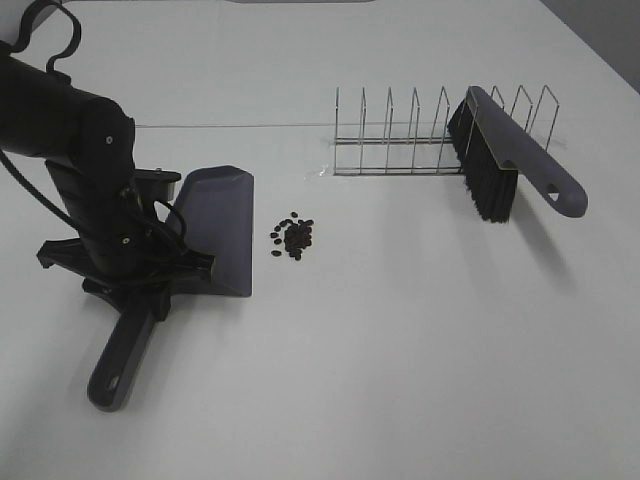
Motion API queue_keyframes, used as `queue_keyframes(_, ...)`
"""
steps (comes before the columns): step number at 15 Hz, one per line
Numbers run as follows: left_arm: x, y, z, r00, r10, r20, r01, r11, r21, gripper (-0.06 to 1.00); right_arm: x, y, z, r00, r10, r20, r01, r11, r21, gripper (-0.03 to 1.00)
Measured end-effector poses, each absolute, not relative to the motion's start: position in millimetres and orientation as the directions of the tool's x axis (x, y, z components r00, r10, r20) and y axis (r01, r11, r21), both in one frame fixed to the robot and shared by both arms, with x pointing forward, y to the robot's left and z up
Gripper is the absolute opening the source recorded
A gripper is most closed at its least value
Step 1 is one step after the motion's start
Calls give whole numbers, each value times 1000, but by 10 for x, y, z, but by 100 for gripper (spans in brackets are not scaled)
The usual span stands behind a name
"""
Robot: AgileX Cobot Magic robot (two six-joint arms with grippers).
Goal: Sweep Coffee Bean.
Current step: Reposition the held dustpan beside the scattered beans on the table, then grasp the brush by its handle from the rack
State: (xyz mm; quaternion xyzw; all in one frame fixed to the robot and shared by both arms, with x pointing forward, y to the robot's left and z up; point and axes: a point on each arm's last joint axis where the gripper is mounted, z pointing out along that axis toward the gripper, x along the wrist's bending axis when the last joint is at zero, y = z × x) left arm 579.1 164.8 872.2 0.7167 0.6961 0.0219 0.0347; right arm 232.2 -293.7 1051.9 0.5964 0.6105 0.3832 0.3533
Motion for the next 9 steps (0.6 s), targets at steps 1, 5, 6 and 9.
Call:
queue_keyframes(1,5785,1660,8762,22,1000,-7,996,-22,81,36,2322,-2937,10519,-39,999,26,457,-5,889,70)
queue_keyframes(5,5774,1714,9323,16,1000,-10,974,-14,226,36,2322,-2929,10520,-45,998,35,457,-10,889,70)
queue_keyframes(6,5769,1719,9385,18,1000,-13,970,-15,243,36,2321,-2928,10520,-46,998,36,457,-11,889,70)
queue_keyframes(9,5733,1739,9594,19,1000,-24,958,-12,287,36,2324,-2926,10520,-45,998,42,459,-16,888,70)
